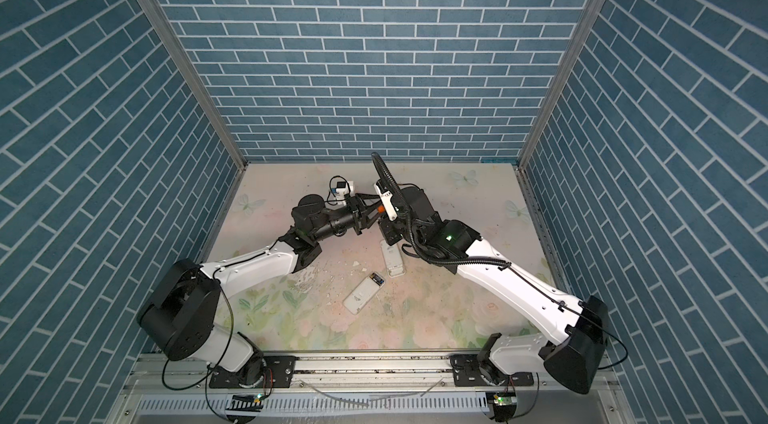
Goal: Unload the batteries from the remote control
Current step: 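Raise the remote with the left gripper while the right lifts the screwdriver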
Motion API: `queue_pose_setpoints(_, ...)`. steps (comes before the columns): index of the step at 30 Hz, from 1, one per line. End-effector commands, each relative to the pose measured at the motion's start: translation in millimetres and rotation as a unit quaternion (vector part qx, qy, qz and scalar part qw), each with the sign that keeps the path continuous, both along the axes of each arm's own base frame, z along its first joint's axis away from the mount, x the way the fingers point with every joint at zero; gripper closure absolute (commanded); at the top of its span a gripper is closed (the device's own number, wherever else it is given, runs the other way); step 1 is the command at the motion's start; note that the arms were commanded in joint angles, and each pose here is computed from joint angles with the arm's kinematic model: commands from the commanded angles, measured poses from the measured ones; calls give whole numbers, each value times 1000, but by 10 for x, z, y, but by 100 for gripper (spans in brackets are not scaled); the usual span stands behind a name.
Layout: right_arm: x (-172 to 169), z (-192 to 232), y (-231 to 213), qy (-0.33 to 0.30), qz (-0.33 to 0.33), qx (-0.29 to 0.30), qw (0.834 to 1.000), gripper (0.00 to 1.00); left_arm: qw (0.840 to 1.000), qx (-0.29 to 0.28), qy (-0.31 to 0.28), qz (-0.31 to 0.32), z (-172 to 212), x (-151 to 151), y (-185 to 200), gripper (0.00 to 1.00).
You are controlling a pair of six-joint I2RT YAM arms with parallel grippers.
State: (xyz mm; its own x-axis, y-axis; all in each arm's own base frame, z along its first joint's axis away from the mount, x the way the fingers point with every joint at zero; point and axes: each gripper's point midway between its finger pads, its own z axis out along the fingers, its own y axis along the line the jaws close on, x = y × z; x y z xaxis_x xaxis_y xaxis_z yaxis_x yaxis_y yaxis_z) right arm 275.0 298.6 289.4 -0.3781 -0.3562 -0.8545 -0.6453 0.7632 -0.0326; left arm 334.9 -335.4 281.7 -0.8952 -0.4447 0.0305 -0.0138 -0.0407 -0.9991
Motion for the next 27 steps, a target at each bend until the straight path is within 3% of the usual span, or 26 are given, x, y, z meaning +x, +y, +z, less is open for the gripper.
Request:
queue_pose_setpoints(1,44,0,39,-8,0,-4,1000,100,999,-17,-33,-4,216,-2,-11,63)
queue_pose_setpoints(5,67,-39,68,-7,1,-8,1000,100,999,-16,-35,-5,225,0,-22,69)
queue_pose_setpoints(13,70,-1,116,7,1,18,1000,100,999,-23,-41,2,236,20,-11,97)
queue_pose_setpoints(16,73,37,131,16,-6,39,999,100,998,-31,-50,6,296,23,-6,100)
queue_pose_setpoints(22,139,103,135,15,-43,112,993,79,997,-54,-61,17,415,59,16,100)
queue_pose_setpoints(27,200,134,168,5,-56,145,988,70,995,-77,-65,16,520,94,-1,100)
